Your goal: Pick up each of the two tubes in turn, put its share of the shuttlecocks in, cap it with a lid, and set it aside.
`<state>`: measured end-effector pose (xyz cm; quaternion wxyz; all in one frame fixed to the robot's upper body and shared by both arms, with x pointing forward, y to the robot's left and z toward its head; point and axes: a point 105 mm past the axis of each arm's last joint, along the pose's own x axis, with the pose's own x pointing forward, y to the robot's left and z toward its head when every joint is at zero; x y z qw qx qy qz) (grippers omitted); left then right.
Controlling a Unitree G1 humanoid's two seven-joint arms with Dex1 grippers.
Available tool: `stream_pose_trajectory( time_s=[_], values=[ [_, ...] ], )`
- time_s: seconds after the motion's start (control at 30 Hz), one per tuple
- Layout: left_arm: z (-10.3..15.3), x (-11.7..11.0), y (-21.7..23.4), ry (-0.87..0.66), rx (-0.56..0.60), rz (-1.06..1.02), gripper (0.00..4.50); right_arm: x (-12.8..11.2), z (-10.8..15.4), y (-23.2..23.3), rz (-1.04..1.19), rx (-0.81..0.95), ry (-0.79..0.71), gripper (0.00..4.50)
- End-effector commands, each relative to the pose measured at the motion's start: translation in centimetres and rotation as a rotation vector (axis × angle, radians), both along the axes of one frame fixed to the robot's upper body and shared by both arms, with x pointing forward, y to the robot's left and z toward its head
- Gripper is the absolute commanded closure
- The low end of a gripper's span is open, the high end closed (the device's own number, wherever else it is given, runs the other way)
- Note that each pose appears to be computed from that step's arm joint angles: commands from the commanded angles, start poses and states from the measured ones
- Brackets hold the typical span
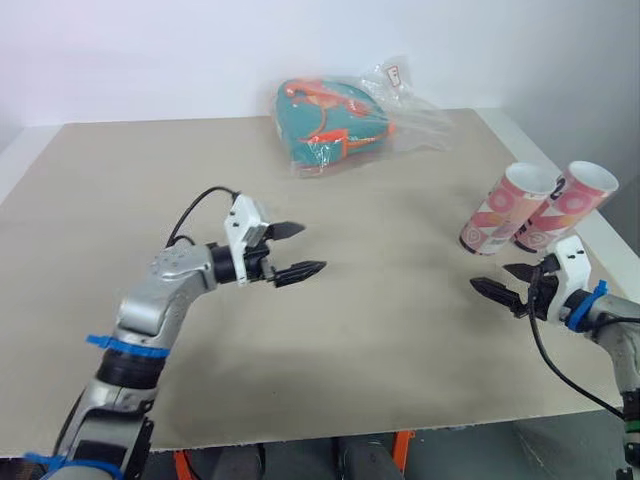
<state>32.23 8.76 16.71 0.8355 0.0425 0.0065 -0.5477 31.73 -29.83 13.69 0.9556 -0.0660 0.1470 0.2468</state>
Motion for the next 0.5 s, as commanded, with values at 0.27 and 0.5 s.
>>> stream_pose_trajectory(
  time_s=[0.27, 0.5],
  values=[
    [-3.1, -2.2, 5.6, 0.093, 0.004, 0.268, 0.0, -1.3, 3.2, 15.7, 0.507, 0.157, -0.137, 0.04],
    [-4.8, -2.2, 6.2, 0.073, 0.028, 0.378, 0.0, -0.8, 0.5, 18.6, 0.574, 0.185, -0.048, 0.04]
  ],
)
